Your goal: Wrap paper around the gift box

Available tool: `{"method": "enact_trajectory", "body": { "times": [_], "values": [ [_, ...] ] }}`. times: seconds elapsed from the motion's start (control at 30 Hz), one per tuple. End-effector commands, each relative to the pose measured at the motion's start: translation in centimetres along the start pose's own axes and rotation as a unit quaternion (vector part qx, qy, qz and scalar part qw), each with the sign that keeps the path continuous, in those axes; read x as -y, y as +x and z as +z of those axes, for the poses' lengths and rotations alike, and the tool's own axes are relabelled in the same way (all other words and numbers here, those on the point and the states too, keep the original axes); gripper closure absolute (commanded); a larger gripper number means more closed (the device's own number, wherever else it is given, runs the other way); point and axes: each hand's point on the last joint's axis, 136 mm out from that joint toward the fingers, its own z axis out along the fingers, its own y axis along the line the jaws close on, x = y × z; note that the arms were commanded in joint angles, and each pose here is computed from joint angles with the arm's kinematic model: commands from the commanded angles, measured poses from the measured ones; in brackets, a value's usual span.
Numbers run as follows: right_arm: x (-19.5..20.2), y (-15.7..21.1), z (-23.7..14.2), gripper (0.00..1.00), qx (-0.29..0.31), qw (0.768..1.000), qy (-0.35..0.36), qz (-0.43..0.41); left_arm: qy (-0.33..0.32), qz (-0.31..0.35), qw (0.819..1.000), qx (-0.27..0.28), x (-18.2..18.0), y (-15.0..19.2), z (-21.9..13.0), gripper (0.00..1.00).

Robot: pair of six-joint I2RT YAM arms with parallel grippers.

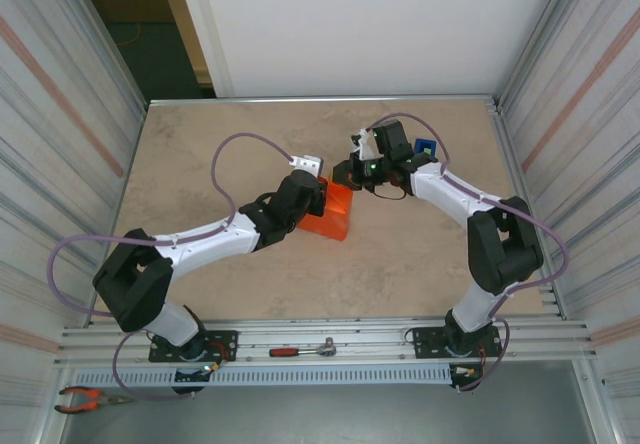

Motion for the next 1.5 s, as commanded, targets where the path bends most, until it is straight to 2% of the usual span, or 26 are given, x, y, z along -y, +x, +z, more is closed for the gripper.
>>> {"method": "enact_trajectory", "body": {
  "times": [0.0,0.27,0.47,0.63,0.77,0.87,0.97,1.1,1.27,1.47],
  "values": [
    [-1.1,1.1,-1.2,1.0,-0.008,1.0,0.006,0.002,-0.018,0.028,0.99,-0.138,-1.5,8.8,0.8,0.75],
    [-0.4,3.2,-1.0,1.0,-0.015,1.0,0.022,0.007,-0.014,0.025,0.99,-0.139,-1.4,9.0,1.1,0.75],
    [3.4,6.5,0.9,1.0,-0.04,0.997,0.05,0.036,0.004,0.013,0.991,-0.137,-1.0,7.6,0.4,0.75],
    [5.2,7.5,1.5,1.0,-0.046,0.996,0.062,0.051,0.091,-0.061,0.986,-0.127,-0.9,2.5,-1.7,0.73],
    [5.6,7.6,1.3,1.0,-0.043,0.996,0.067,0.051,0.173,-0.134,0.971,-0.09,-1.8,-4.0,-4.5,0.73],
    [5.8,7.6,1.2,1.0,-0.041,0.996,0.068,0.051,0.208,-0.172,0.96,-0.074,-3.1,-7.5,-5.2,0.73],
    [6.1,7.7,1.2,1.0,-0.039,0.995,0.07,0.053,0.228,-0.179,0.954,-0.074,-3.8,-9.3,-4.2,0.74],
    [6.4,7.7,1.0,1.0,-0.036,0.995,0.072,0.052,0.238,-0.159,0.953,-0.099,-3.7,-9.6,-1.2,0.75],
    [6.9,7.7,0.9,1.0,-0.035,0.995,0.076,0.053,0.245,-0.128,0.95,-0.148,-3.5,-8.7,2.7,0.76],
    [7.0,7.5,0.9,1.0,-0.035,0.995,0.074,0.052,0.254,-0.092,0.94,-0.207,-3.4,-6.9,4.9,0.77]
  ]
}}
